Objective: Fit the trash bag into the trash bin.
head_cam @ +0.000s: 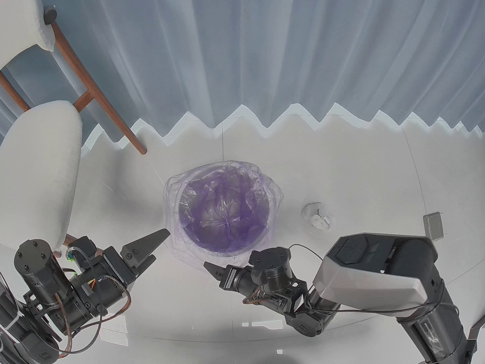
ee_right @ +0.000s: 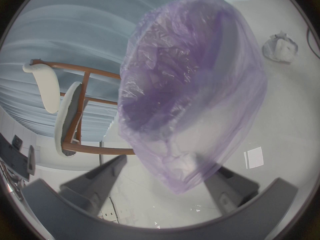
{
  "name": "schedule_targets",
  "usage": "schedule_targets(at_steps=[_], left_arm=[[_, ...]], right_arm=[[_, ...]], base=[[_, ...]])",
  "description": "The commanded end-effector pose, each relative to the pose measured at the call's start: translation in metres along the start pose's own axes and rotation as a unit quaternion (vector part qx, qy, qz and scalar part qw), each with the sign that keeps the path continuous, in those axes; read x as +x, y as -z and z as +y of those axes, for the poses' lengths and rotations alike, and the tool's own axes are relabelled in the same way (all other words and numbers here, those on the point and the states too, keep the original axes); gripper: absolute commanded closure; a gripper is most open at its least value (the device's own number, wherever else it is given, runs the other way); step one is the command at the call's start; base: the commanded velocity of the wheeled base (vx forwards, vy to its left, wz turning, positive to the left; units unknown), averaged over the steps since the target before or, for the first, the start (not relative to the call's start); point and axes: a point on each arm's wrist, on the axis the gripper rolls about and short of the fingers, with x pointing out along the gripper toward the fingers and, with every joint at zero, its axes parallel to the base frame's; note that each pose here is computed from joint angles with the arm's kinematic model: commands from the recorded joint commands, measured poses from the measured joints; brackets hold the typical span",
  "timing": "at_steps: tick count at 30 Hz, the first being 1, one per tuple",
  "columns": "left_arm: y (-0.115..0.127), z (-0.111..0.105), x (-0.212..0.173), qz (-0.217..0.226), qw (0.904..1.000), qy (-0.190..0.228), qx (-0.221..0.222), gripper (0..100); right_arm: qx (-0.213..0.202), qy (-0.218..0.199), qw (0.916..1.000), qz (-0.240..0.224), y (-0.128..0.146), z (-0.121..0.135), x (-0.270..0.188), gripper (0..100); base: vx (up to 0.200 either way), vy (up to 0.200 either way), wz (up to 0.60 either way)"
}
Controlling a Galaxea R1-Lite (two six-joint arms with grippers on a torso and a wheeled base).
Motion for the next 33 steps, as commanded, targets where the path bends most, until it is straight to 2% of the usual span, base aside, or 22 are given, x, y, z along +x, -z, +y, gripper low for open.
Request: schedule_targets(at_steps=[1,4,9,12,14,15,17,19,22,24,25,26,30,33], left_arm=[[0.002,0.003,-0.003,0.004,1.0000,-0.007,-0.001,0],[0.001,0.003,-0.003,0.002,1.0000,-0.008,-0.001,0],[0.001,0.003,-0.003,0.000,1.0000,-0.009,-0.001,0],[0.001,0.003,-0.003,0.000,1.0000,-0.009,-0.001,0],[0.001,0.003,-0.003,0.000,0.9999,-0.010,-0.001,0],[0.001,0.003,-0.003,0.000,0.9999,-0.010,-0.001,0],[0.001,0.003,-0.003,0.001,1.0000,-0.008,-0.002,0],[0.001,0.003,-0.003,0.003,1.0000,-0.006,-0.002,0],[0.002,0.003,-0.003,0.005,1.0000,-0.007,-0.002,0],[0.002,0.002,-0.003,0.005,1.0000,-0.006,-0.002,0],[0.002,0.002,-0.003,0.006,1.0000,-0.006,-0.001,0],[0.002,0.002,-0.003,0.004,1.0000,-0.008,-0.002,0],[0.001,0.003,-0.003,0.000,1.0000,-0.008,-0.002,0],[0.001,0.003,-0.003,-0.001,1.0000,-0.009,-0.002,0]], right_arm=[[0.004,-0.006,0.9999,-0.016,-0.030,0.026,-0.054,0],[0.012,0.028,0.9995,-0.013,-0.045,0.017,-0.103,0],[0.009,0.113,0.9935,-0.009,-0.059,-0.027,-0.169,0],[0.000,0.135,0.9906,-0.021,-0.071,-0.043,-0.185,0],[-0.016,0.160,0.9860,-0.045,-0.091,-0.068,-0.195,0],[-0.016,0.160,0.9860,-0.045,-0.091,-0.068,-0.195,0],[-0.062,0.200,0.9762,-0.058,-0.111,-0.106,-0.195,0],[-0.105,0.212,0.9703,-0.051,-0.116,-0.124,-0.192,0],[-0.196,0.201,0.9595,-0.022,-0.111,-0.154,-0.182,0],[-0.246,0.175,0.9532,-0.025,-0.107,-0.173,-0.170,0],[-0.253,0.171,0.9517,-0.027,-0.107,-0.176,-0.168,0],[-0.284,0.159,0.9451,-0.030,-0.105,-0.188,-0.157,0],[-0.302,0.154,0.9405,-0.022,-0.105,-0.201,-0.139,0],[-0.316,0.153,0.9359,-0.032,-0.109,-0.212,-0.124,0]], base=[[0.000,0.000,0.00],[0.000,0.000,0.00],[0.000,0.000,0.00],[0.000,0.000,0.00],[0.000,0.000,0.00],[0.000,0.000,0.00],[0.000,0.000,0.00],[0.000,0.000,0.00],[0.000,0.000,0.00],[0.000,0.000,0.00],[0.000,0.000,0.00],[0.000,0.000,0.00],[0.000,0.000,0.00],[0.000,0.000,0.00]])
